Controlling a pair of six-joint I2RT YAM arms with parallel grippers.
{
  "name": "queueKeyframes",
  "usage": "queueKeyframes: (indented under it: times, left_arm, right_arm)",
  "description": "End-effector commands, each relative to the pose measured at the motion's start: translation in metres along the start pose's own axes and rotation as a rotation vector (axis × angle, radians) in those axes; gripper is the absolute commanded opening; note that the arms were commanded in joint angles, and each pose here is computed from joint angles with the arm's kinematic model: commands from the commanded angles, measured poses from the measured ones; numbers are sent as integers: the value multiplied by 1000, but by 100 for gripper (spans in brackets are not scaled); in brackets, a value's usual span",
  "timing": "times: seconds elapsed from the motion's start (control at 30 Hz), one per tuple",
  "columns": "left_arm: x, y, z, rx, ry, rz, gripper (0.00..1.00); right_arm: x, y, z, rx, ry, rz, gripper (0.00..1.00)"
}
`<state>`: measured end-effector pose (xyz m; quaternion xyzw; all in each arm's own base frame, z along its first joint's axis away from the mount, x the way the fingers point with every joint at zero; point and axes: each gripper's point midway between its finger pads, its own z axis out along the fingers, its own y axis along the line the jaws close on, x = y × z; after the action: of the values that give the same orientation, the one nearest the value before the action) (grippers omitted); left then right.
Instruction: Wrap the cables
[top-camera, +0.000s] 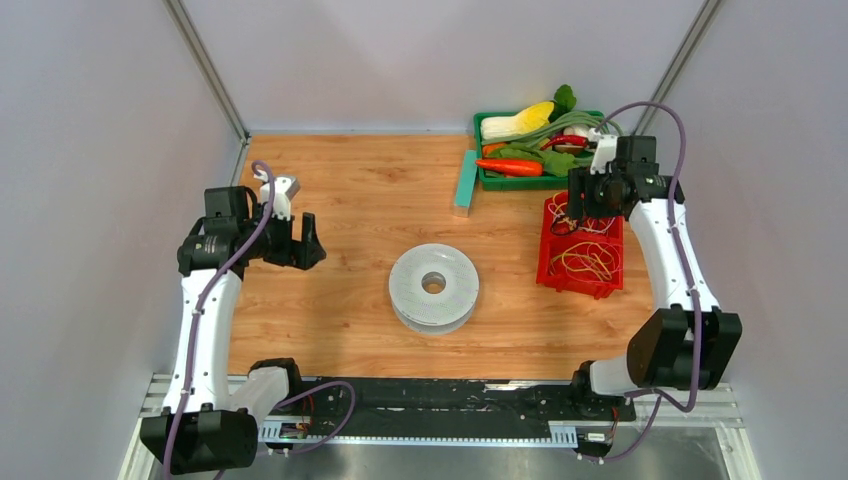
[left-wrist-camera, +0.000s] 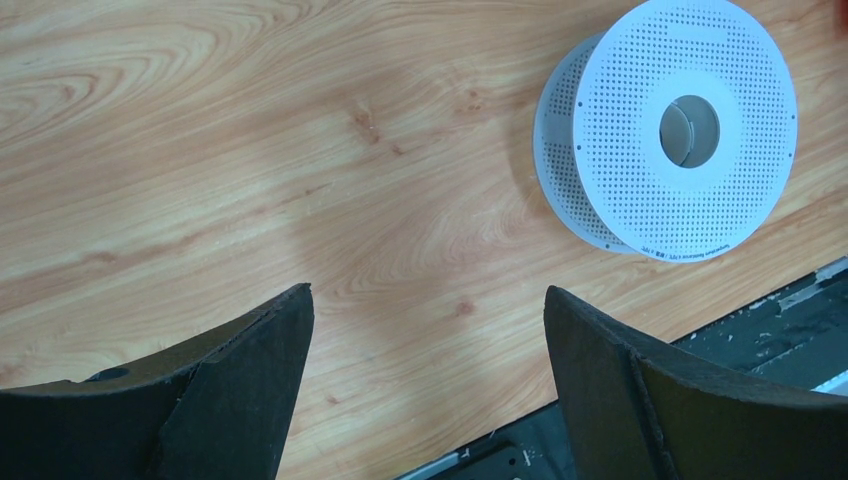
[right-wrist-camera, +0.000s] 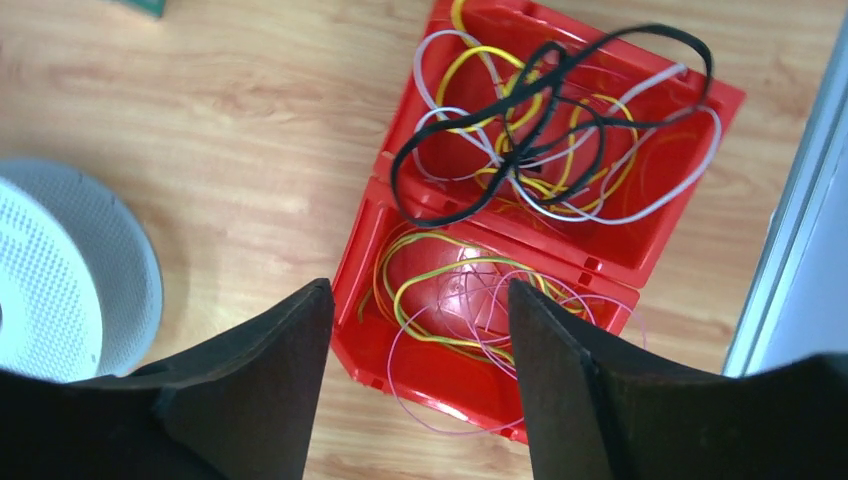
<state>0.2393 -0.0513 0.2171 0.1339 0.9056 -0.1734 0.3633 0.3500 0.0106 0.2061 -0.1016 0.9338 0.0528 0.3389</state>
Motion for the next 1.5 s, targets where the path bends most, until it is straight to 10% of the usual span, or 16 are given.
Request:
queueKeyframes:
  times: [0.0,0.73,1.47]
  left_arm:
    - [-17,-5,-3,5,-81,-12,93]
    - [-23,-3,-2,-16,-128,-38,93]
    - [-19,2,10,-6,-111,-56,93]
  right_arm:
    - [-23,-23,15,102,-124,222,65]
    - [-6,-76,101,205,-89,593,51]
    - [-25,-74,118,113,-134,632,49]
